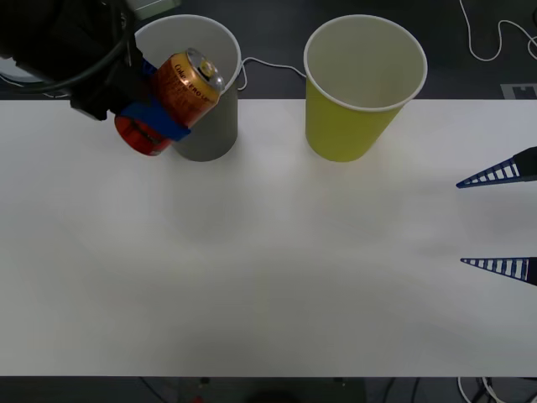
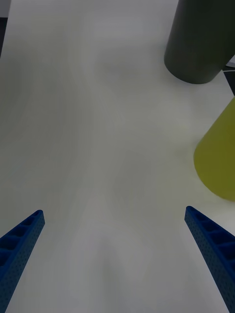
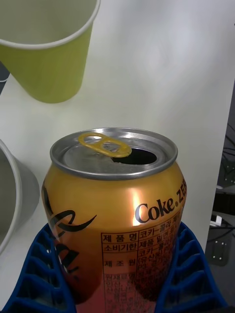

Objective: Put the can into the green bin and the plastic bottle into the gray bin

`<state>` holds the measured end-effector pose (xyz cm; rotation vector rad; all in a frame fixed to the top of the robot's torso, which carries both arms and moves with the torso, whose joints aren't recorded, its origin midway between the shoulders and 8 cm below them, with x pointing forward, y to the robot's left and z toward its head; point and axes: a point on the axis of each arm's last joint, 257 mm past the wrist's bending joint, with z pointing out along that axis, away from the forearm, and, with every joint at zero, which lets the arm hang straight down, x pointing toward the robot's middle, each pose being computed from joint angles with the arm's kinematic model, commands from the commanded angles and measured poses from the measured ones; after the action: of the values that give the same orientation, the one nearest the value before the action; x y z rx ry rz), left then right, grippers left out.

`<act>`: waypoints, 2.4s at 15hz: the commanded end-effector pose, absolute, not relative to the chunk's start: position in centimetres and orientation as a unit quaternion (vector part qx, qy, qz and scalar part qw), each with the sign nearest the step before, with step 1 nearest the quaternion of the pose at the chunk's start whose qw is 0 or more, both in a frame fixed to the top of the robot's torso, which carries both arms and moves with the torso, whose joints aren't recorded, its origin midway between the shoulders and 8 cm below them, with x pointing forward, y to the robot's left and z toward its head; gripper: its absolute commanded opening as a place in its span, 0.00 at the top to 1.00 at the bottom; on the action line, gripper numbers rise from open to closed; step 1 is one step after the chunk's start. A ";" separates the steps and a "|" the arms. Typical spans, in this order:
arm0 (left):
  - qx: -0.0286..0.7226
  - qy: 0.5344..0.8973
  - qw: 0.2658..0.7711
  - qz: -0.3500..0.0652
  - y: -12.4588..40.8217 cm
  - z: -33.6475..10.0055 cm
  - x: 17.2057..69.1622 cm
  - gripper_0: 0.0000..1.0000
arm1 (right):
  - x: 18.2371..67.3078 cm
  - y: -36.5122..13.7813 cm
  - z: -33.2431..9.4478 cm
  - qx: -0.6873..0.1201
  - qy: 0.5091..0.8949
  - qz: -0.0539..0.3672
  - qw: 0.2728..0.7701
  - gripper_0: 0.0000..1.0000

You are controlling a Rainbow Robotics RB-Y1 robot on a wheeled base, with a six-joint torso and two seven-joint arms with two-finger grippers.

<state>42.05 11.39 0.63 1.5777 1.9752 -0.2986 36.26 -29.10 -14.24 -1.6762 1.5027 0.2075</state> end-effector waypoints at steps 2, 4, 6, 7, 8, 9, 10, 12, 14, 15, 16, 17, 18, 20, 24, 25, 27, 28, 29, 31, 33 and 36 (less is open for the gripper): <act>0.585 0.747 0.296 -0.113 6.4 2.5 44.6 1.00 | 36.3 -29.1 -14.2 -0.671 0.601 0.083 0.426 0.00; 0.582 0.748 0.302 -0.105 3.7 3.5 46.7 1.00 | 36.3 -29.1 -14.2 -0.671 0.601 0.083 0.426 0.00; 0.578 0.750 0.309 -0.090 1.3 4.5 48.6 1.00 | 36.3 -29.1 -14.2 -0.671 0.601 0.083 0.426 0.00; 0.573 0.753 0.313 -0.085 0.0 5.0 49.6 1.00 | 36.3 -29.1 -14.2 -0.671 0.601 0.083 0.426 0.00; 0.570 0.753 0.317 -0.081 -1.2 5.6 50.3 1.00 | 36.3 -29.1 -14.2 -0.671 0.601 0.083 0.426 0.00; 0.564 0.758 0.319 -0.078 -2.4 6.1 51.1 1.00 | 36.3 -29.1 -14.2 -0.671 0.601 0.083 0.426 0.00; 0.555 0.764 0.322 -0.076 -3.6 6.4 52.0 1.00 | 36.3 -29.1 -14.2 -0.671 0.601 0.083 0.426 0.00; 0.537 0.771 0.331 -0.085 -6.0 7.1 53.4 1.00 | 36.3 -29.1 -14.2 -0.671 0.601 0.083 0.426 0.00; 0.516 0.779 0.345 -0.093 -8.5 7.6 54.8 1.00 | 36.3 -29.1 -14.2 -0.671 0.601 0.083 0.426 0.00; 0.509 0.781 0.351 -0.090 -9.7 7.3 55.5 1.00 | 36.3 -29.1 -14.2 -0.671 0.601 0.083 0.426 0.00; 0.503 0.781 0.360 -0.080 -10.7 7.0 56.3 1.00 | 36.3 -29.1 -14.2 -0.671 0.601 0.083 0.426 0.00; 0.499 0.782 0.367 -0.073 -11.4 6.8 56.9 1.00 | 36.3 -29.1 -14.2 -0.671 0.601 0.083 0.426 0.00; 0.493 0.781 0.377 -0.069 -12.5 6.6 57.5 1.00 | 36.3 -29.1 -14.2 -0.671 0.601 0.083 0.426 0.00; 0.483 0.781 0.390 -0.074 -14.3 6.3 58.0 1.00 | 36.3 -29.1 -14.2 -0.671 0.601 0.083 0.426 0.00; 0.466 0.786 0.400 -0.071 -15.9 5.1 58.9 1.00 | 36.3 -29.1 -14.2 -0.671 0.601 0.083 0.426 0.00; 0.462 0.787 0.403 -0.069 -16.1 4.8 59.1 1.00 | 36.3 -29.1 -14.2 -0.671 0.601 0.083 0.426 0.00; 0.459 0.788 0.404 -0.066 -16.5 4.1 59.4 1.00 | 36.3 -29.1 -14.2 -0.671 0.601 0.083 0.426 0.00; 0.462 0.787 0.404 -0.062 -16.5 3.8 59.5 1.00 | 36.3 -29.1 -14.2 -0.671 0.601 0.083 0.426 0.00; 0.462 0.787 0.404 -0.061 -16.6 3.7 59.5 1.00 | 36.3 -29.1 -14.2 -0.671 0.601 0.083 0.426 0.00; 0.462 0.787 0.404 -0.061 -16.6 3.7 59.5 0.96 | 36.3 -29.1 -14.2 -0.671 0.601 0.083 0.426 0.00; 0.460 0.787 0.407 -0.060 -16.5 3.8 59.7 0.42 | 36.3 -29.1 -14.2 -0.671 0.601 0.083 0.426 0.00; 0.461 0.786 0.406 -0.064 -16.6 3.8 59.5 0.00 | 36.3 -29.1 -14.2 -0.671 0.601 0.083 0.426 0.00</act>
<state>59.59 -16.58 3.81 1.1617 1.9841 -0.1571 36.26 -29.10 -14.24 -1.6762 1.5027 0.2076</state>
